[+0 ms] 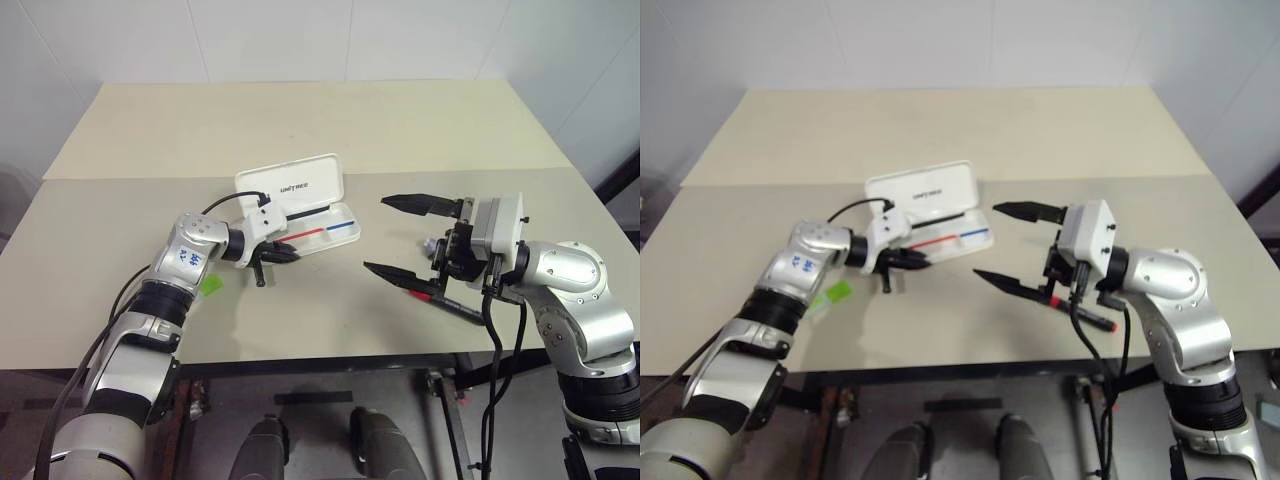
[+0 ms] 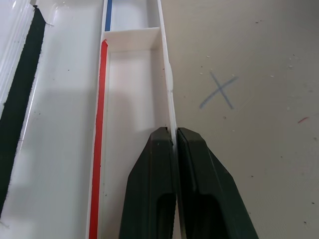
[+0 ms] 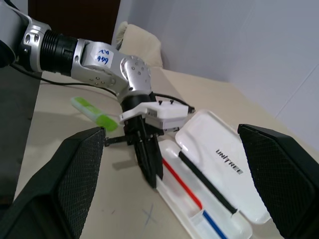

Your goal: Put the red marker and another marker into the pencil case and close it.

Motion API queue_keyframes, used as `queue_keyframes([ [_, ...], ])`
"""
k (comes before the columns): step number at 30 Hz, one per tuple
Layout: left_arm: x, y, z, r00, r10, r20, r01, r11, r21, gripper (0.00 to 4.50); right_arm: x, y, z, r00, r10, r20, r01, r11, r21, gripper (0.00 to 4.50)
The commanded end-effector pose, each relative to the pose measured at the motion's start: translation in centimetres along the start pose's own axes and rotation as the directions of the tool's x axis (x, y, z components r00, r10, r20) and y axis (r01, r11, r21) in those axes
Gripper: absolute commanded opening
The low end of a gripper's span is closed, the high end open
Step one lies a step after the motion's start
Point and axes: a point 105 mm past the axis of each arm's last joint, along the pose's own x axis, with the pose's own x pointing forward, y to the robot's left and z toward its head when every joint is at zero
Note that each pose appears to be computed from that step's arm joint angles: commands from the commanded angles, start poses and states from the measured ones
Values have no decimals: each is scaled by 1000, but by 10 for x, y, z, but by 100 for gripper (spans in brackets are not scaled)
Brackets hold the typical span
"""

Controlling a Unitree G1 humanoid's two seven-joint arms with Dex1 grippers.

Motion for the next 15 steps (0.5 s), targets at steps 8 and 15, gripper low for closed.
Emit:
queue_keyframes([
  [8,5,-40,7,974,-218,61,208,968,140,2,0,-5,11,1000,3,27,-2,999,-43,450],
  [15,-14,-55,2,960,-278,30,262,933,247,2,2,-4,9,999,-6,37,6,1000,-20,450],
])
